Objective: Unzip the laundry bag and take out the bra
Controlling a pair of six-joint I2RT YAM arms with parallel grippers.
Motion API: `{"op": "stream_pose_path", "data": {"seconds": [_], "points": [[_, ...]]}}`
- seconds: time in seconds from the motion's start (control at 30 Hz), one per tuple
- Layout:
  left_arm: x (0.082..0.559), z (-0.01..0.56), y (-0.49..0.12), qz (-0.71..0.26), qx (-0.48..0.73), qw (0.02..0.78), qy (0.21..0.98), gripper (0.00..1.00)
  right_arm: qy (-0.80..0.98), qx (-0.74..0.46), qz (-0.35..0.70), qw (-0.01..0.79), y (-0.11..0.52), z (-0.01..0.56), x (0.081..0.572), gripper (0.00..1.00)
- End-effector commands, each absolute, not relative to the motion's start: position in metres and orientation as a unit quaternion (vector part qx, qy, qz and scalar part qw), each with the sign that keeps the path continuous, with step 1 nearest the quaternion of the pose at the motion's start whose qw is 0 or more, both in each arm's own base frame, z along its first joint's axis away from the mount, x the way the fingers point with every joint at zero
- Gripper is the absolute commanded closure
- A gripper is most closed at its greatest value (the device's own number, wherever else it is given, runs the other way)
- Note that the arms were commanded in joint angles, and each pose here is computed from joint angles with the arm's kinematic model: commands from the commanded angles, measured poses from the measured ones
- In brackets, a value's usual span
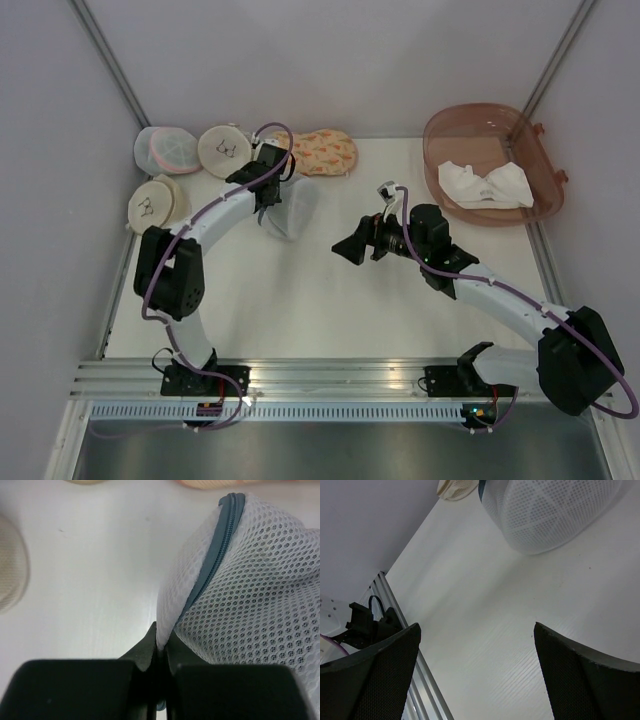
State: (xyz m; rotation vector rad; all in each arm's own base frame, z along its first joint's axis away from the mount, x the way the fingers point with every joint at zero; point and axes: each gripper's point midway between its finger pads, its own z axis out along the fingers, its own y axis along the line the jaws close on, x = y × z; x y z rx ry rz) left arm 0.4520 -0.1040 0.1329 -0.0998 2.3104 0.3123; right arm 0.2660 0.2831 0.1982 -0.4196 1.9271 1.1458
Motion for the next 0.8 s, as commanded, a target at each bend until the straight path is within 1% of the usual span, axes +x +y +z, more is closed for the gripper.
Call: {"op": "stream_pose_path", "data": {"seconds": [0.0,0.03,0.07,0.1,0.13,0.17,0.2,0.23,0.27,0.33,0.37,0.43,0.47,0.5,0.53,0.57,0.6,0.63,0.67,0.7,0.77], "points": [[0.432,0.154,-0.139,0.009,0.003,0.399,0.917,0.98,0.758,-0.174,0.447,0.441,0.281,0.209,0.268,0.02],[0.422,0.147,-0.145,-0.011,0.015,0.387,0.922,0.98,0.762,-0.165,0.439,0.447,0.278,0.209,0.272,0.02],[0.411,0.145,-0.163,-0.062,0.040,0.371,0.926,0.98,0.764,-0.159,0.430,0.454,0.275,0.209,0.276,0.02],[0.403,0.152,-0.170,-0.085,0.057,0.371,0.923,0.98,0.770,-0.149,0.419,0.458,0.271,0.209,0.278,0.02],[0.391,0.148,-0.177,-0.102,0.074,0.361,0.924,0.98,0.781,-0.114,0.381,0.482,0.257,0.207,0.292,0.02],[0.380,0.151,-0.191,-0.135,0.105,0.353,0.920,0.98,0.788,-0.099,0.362,0.488,0.250,0.206,0.296,0.02],[0.372,0.164,-0.197,-0.156,0.118,0.364,0.911,0.98,0.789,-0.082,0.344,0.503,0.242,0.209,0.302,0.02],[0.363,0.162,-0.203,-0.175,0.130,0.359,0.907,0.98,0.786,-0.066,0.331,0.518,0.235,0.215,0.306,0.02],[0.352,0.169,-0.214,-0.214,0.146,0.353,0.899,0.98,0.785,-0.035,0.299,0.541,0.220,0.221,0.316,0.02],[0.337,0.180,-0.224,-0.257,0.155,0.346,0.889,0.98,0.785,-0.013,0.276,0.554,0.209,0.227,0.321,0.02],[0.323,0.186,-0.237,-0.306,0.164,0.323,0.881,0.98,0.787,0.003,0.254,0.562,0.200,0.232,0.326,0.02],[0.305,0.193,-0.253,-0.367,0.175,0.287,0.867,0.98,0.788,0.016,0.232,0.570,0.192,0.237,0.331,0.02],[0.290,0.200,-0.265,-0.417,0.185,0.256,0.852,0.98,0.790,0.022,0.223,0.571,0.188,0.239,0.332,0.02],[0.279,0.198,-0.271,-0.447,0.168,0.224,0.850,0.98,0.788,0.036,0.208,0.578,0.181,0.242,0.335,0.02],[0.271,0.200,-0.276,-0.474,0.167,0.208,0.839,0.98,0.785,0.043,0.203,0.584,0.177,0.246,0.335,0.02],[0.262,0.219,-0.289,-0.535,0.178,0.197,0.802,0.98,0.789,0.049,0.193,0.581,0.172,0.243,0.333,0.02],[0.251,0.209,-0.289,-0.555,0.176,0.181,0.793,0.98,0.780,0.065,0.184,0.594,0.163,0.251,0.332,0.02],[0.243,0.224,-0.293,-0.592,0.194,0.183,0.760,0.98,0.776,0.072,0.180,0.601,0.158,0.252,0.331,0.02],[0.240,0.229,-0.295,-0.612,0.207,0.189,0.740,0.98,0.770,0.082,0.176,0.607,0.152,0.254,0.329,0.02],[0.230,0.220,-0.293,-0.627,0.206,0.168,0.732,0.98,0.757,0.098,0.170,0.624,0.142,0.266,0.325,0.02],[0.219,0.220,-0.292,-0.661,0.219,0.135,0.705,0.98,0.750,0.110,0.158,0.633,0.131,0.268,0.320,0.02]]}}
